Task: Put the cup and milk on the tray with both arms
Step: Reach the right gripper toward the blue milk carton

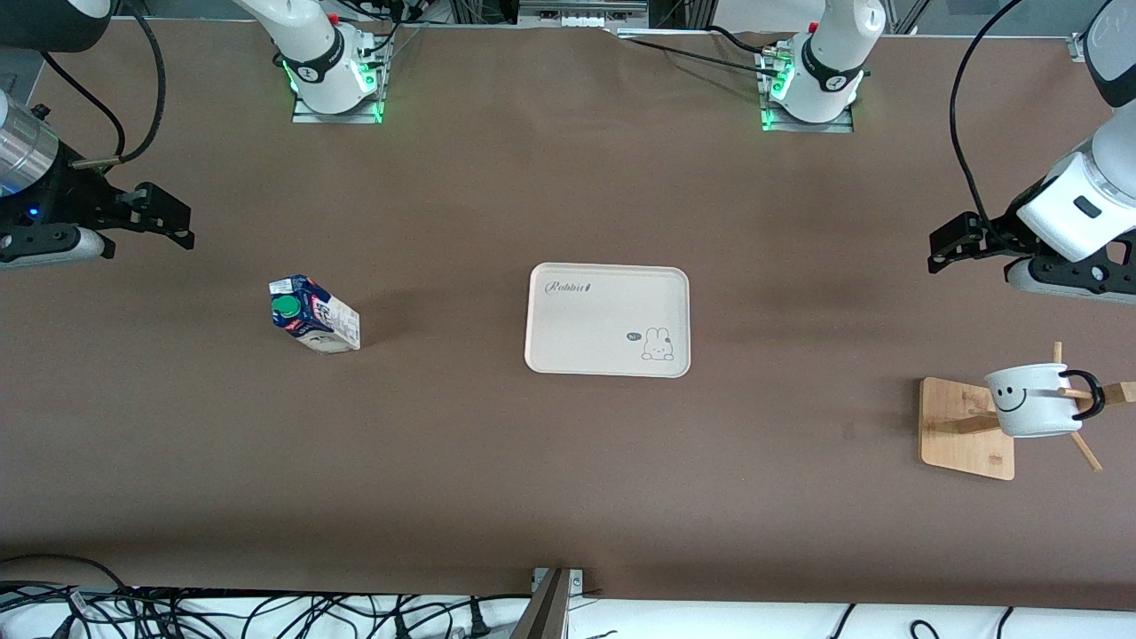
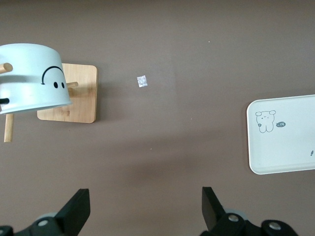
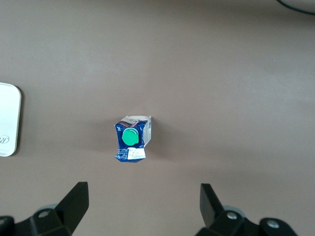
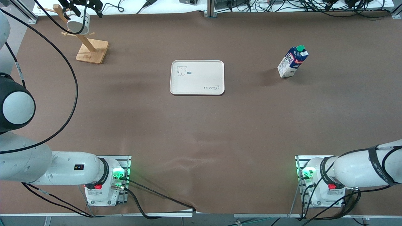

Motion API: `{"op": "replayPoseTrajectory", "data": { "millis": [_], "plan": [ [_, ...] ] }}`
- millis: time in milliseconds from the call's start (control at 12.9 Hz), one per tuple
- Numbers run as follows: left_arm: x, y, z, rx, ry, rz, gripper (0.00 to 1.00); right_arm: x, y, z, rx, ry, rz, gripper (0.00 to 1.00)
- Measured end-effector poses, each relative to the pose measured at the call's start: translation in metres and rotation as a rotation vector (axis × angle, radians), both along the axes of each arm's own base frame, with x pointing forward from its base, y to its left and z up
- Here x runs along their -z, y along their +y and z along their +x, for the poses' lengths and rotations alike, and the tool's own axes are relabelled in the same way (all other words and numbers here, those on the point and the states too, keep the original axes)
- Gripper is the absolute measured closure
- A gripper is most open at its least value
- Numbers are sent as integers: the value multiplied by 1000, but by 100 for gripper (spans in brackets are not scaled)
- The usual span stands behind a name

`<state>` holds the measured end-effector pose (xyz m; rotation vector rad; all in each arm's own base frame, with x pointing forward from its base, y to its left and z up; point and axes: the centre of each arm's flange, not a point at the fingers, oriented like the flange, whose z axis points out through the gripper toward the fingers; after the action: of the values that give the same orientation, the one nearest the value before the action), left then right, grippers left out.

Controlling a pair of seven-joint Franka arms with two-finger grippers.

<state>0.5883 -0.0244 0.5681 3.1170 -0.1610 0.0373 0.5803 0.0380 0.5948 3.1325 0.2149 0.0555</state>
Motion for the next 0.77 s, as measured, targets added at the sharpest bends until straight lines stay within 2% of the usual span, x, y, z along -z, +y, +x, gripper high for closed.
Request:
{"op": "replayPoseTrajectory", "data": {
  "millis": [542, 774],
  "plan": [
    [-3, -3, 6, 5, -11, -1, 0, -1, 6, -2, -9, 0, -19, 0],
    [-2, -3, 8, 4, -1, -1, 0, 13, 6, 4, -8, 22, -26, 0]
  ]
}}
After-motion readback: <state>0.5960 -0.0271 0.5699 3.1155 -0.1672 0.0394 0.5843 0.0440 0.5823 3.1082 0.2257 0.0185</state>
